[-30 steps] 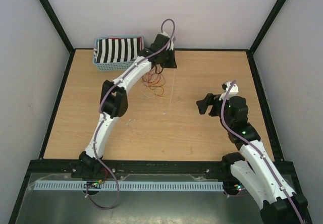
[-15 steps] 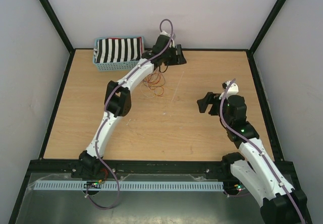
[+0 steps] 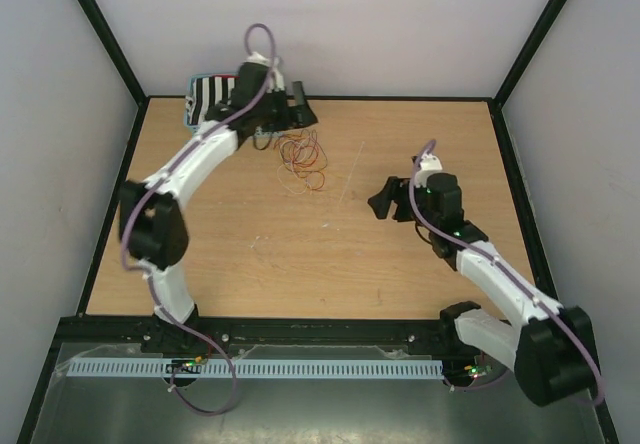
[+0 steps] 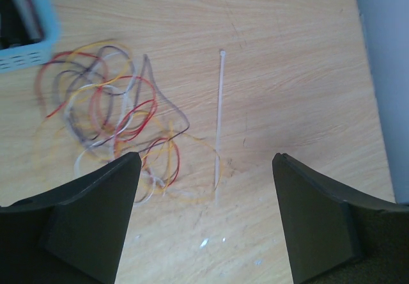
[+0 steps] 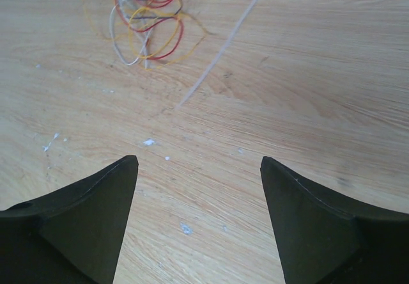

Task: Zip-tie the wires
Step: Place the ribbon at the center of the board, then untie the cable at the center of the board.

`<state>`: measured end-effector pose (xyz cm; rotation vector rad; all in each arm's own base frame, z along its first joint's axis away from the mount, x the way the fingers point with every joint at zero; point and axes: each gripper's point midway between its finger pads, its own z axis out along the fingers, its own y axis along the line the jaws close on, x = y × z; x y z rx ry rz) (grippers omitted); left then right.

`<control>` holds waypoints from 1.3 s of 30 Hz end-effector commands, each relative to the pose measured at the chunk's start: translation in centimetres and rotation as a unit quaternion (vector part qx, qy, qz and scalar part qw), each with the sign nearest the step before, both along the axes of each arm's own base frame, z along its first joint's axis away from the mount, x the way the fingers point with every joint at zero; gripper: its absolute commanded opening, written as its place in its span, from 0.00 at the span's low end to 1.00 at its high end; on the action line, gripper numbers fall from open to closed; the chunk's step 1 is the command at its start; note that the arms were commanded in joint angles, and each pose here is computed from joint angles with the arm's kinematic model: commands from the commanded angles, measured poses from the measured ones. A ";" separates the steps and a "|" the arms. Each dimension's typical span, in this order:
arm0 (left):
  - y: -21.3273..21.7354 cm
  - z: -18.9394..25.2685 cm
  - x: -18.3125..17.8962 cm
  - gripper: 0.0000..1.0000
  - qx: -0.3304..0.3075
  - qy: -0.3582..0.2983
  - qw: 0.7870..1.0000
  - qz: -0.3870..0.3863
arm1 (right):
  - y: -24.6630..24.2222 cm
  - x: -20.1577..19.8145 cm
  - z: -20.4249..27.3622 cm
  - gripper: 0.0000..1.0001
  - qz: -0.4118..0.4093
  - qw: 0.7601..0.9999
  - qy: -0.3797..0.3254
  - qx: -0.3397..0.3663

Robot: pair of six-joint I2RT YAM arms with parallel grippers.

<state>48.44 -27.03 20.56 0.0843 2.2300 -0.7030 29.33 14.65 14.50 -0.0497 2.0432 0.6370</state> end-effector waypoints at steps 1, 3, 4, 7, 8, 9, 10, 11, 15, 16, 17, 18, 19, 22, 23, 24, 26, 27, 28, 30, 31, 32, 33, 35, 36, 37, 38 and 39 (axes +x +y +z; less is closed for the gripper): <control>5.8 3.4 -3.3 0.87 -0.024 -0.026 0.998 0.042 | 4.2 2.5 3.1 0.88 0.058 0.997 -0.052 0.029; 8.4 3.0 -5.3 0.87 -0.037 -0.012 0.997 0.061 | 5.9 3.8 2.8 0.88 0.079 0.995 -0.059 0.020; 9.5 3.2 -6.6 0.87 -0.043 -0.012 0.997 0.065 | 6.6 4.4 2.6 0.88 0.089 0.994 -0.060 0.015; 11.7 1.8 -9.7 0.87 -0.046 0.004 0.996 0.073 | 8.8 6.9 2.2 0.88 0.115 0.991 -0.068 -0.005; 12.2 1.2 -10.8 0.88 -0.049 0.011 0.996 0.074 | 9.6 7.8 2.2 0.88 0.124 0.990 -0.071 -0.009; 12.8 0.8 -11.7 0.89 -0.053 0.015 0.996 0.076 | 10.3 8.5 1.7 0.88 0.133 0.989 -0.068 -0.014; 13.2 0.1 -12.7 0.89 -0.056 0.024 0.995 0.077 | 11.0 9.3 1.4 0.88 0.143 0.987 -0.065 -0.016; 13.7 -0.5 -13.6 0.89 -0.058 0.031 0.995 0.079 | 11.6 10.1 1.0 0.88 0.151 0.986 -0.061 -0.017; 15.2 -3.1 -16.7 0.90 -0.054 0.058 0.993 0.088 | 14.3 12.9 -1.0 0.86 0.171 0.984 -0.044 -0.024; 15.5 -3.6 -17.3 0.90 -0.054 0.062 0.993 0.087 | 15.0 13.4 -1.4 0.86 0.176 0.983 -0.045 -0.028; 15.7 -3.9 -17.8 0.90 -0.055 0.067 0.992 0.089 | 15.7 13.9 -1.7 0.86 0.183 0.981 -0.049 -0.034; 15.9 -4.2 -18.2 0.90 -0.055 0.071 0.992 0.089 | 16.5 14.3 -2.4 0.86 0.190 0.980 -0.049 -0.044; 16.1 -4.5 -18.5 0.90 -0.054 0.076 0.992 0.089 | 17.1 14.9 -2.8 0.86 0.192 0.979 -0.050 -0.054; 16.6 -5.1 -19.2 0.90 -0.060 0.086 0.990 0.091 | 18.4 16.4 -4.5 0.83 0.193 0.977 -0.043 -0.075; 16.8 -5.2 -19.3 0.90 -0.062 0.088 0.990 0.091 | 18.6 16.9 -4.9 0.82 0.190 0.978 -0.041 -0.078; 16.9 -5.3 -19.5 0.90 -0.064 0.091 0.990 0.092 | 18.8 17.3 -5.2 0.81 0.188 0.978 -0.041 -0.080; 17.0 -5.5 -19.6 0.90 -0.065 0.091 0.989 0.092 | 18.9 17.9 -5.6 0.79 0.182 0.978 -0.043 -0.090; 17.1 -5.5 -19.7 0.90 -0.065 0.092 0.990 0.091 | 18.9 18.2 -5.6 0.79 0.180 0.978 -0.046 -0.095; 17.1 -5.6 -19.7 0.90 -0.065 0.093 0.989 0.090 | 18.9 18.3 -5.6 0.76 0.180 0.977 -0.048 -0.101; 17.2 -5.9 -19.7 0.90 -0.063 0.095 0.989 0.091 | 18.7 18.5 -5.6 0.73 0.179 0.976 -0.050 -0.114; 17.3 -6.0 -19.7 0.90 -0.063 0.097 0.989 0.091 | 18.5 18.6 -5.4 0.71 0.178 0.976 -0.049 -0.118; 17.3 -6.0 -19.7 0.90 -0.063 0.098 0.989 0.091 | 18.4 18.5 -5.3 0.71 0.179 0.975 -0.048 -0.122; 17.3 -6.1 -19.7 0.90 -0.063 0.100 0.989 0.091 | 18.3 18.3 -4.9 0.71 0.180 0.975 -0.050 -0.124; 17.3 -6.4 -19.6 0.90 -0.063 0.103 0.988 0.091 | 17.6 17.9 -4.4 0.71 0.172 0.975 -0.048 -0.133; 17.3 -6.4 -19.6 0.90 -0.063 0.104 0.988 0.091 | 17.2 17.7 -3.8 0.71 0.167 0.975 -0.053 -0.137; 17.3 -6.5 -19.5 0.90 -0.063 0.105 0.988 0.091 | 16.7 17.6 -3.6 0.71 0.162 0.975 -0.053 -0.142; 17.3 -6.6 -19.4 0.90 -0.064 0.105 0.988 0.090 | 16.4 17.3 -3.4 0.71 0.159 0.975 -0.054 -0.148; 17.3 -6.6 -19.4 0.89 -0.064 0.106 0.988 0.090 | 16.0 17.2 -3.3 0.71 0.155 0.974 -0.054 -0.154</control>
